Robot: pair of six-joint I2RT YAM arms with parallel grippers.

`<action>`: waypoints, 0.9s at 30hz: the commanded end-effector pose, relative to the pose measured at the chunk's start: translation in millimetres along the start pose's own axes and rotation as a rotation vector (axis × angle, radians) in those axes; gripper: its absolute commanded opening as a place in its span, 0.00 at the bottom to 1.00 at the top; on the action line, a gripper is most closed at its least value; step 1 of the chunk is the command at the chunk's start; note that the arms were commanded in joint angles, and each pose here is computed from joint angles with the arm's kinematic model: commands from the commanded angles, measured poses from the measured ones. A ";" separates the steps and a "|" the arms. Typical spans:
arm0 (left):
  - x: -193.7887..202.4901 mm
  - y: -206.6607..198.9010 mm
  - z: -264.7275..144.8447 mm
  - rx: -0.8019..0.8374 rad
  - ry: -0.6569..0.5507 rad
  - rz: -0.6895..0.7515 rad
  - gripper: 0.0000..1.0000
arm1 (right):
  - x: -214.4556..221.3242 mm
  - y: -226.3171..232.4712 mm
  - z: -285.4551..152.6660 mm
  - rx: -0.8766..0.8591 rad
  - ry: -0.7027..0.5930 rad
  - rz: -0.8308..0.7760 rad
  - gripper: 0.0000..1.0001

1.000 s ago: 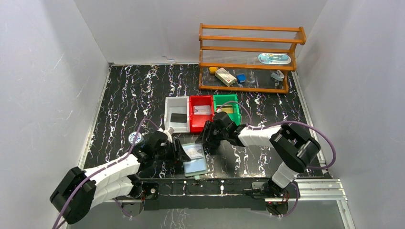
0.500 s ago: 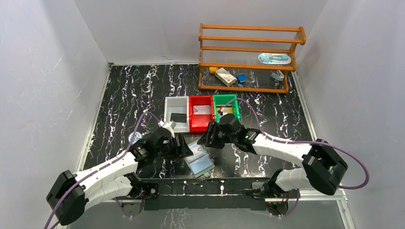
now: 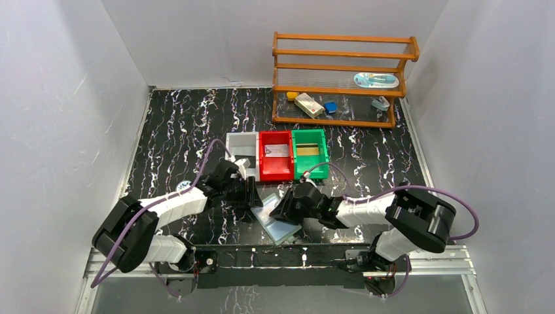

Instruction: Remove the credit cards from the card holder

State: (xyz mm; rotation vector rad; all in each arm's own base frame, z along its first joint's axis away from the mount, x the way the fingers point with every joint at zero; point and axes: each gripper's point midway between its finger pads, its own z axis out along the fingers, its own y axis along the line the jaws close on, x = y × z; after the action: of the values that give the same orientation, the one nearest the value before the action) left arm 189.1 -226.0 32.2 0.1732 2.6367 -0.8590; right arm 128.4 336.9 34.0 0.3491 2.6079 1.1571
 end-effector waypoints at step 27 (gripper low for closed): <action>7.1 -30.1 -29.6 0.002 -0.030 0.107 0.53 | -27.3 -26.2 2.4 0.147 -0.024 -0.128 0.33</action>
State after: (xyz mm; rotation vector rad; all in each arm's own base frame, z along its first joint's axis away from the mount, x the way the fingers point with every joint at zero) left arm 158.4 -229.2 59.0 0.2182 2.5960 -0.8562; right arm 149.2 320.0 27.9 0.2637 2.6347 1.0416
